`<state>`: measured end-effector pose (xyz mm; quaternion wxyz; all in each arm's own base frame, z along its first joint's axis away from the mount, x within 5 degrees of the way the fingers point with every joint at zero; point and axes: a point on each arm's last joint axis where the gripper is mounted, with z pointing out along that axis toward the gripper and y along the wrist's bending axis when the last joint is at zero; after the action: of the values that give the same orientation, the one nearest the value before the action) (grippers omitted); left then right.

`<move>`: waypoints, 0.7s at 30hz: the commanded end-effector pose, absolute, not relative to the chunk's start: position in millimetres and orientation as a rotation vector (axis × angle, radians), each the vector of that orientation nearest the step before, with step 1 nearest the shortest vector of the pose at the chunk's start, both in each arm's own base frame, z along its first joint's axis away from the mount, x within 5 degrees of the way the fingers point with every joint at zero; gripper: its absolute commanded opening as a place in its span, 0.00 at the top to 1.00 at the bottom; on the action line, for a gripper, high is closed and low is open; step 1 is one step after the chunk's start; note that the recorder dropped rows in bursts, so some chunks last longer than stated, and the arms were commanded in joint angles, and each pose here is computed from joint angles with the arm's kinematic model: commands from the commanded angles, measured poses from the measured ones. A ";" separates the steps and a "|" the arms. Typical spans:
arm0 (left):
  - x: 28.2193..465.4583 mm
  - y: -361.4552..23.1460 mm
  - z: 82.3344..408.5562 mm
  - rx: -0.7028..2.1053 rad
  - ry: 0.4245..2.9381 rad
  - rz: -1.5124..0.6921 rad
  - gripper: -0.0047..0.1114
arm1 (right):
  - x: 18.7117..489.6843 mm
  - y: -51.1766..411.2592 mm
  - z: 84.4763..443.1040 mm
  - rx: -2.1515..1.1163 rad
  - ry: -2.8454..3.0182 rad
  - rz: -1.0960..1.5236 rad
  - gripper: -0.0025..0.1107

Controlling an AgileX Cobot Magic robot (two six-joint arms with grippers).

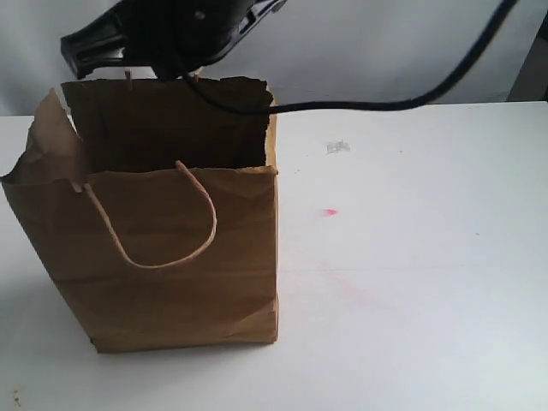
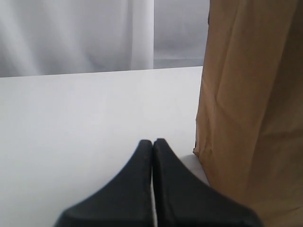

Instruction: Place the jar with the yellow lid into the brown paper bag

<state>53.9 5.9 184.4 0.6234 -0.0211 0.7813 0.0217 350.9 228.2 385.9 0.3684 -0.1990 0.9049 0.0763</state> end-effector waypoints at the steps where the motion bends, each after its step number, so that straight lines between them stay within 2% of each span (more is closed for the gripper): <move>1: 54.2 5.3 185.8 -0.048 1.786 0.038 0.95 | 317.5 208.1 418.9 -0.619 2.346 0.151 0.98; 6: 54.2 5.3 185.8 -0.048 1.786 0.038 0.95 | 280.5 182.2 451.3 -0.592 2.328 0.167 0.98; 10: 54.2 5.3 185.8 -0.048 1.786 0.038 0.95 | 236.6 157.6 456.9 -0.590 2.338 0.244 0.98; 15: 54.2 5.3 185.8 -0.048 1.786 0.038 0.95 | 180.4 128.4 439.8 -0.588 2.329 0.375 0.98; 18: 54.2 5.3 185.8 -0.048 1.786 0.038 0.95 | 136.4 105.8 413.7 -0.537 2.217 0.531 0.98; 21: 54.2 5.3 185.8 -0.048 1.786 0.038 0.95 | 113.1 89.9 380.3 -0.466 2.075 0.608 0.98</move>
<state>53.9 5.9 184.4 0.6234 -0.0211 0.7813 0.0217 124.3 96.9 395.2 0.4043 -0.2009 0.8647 0.2203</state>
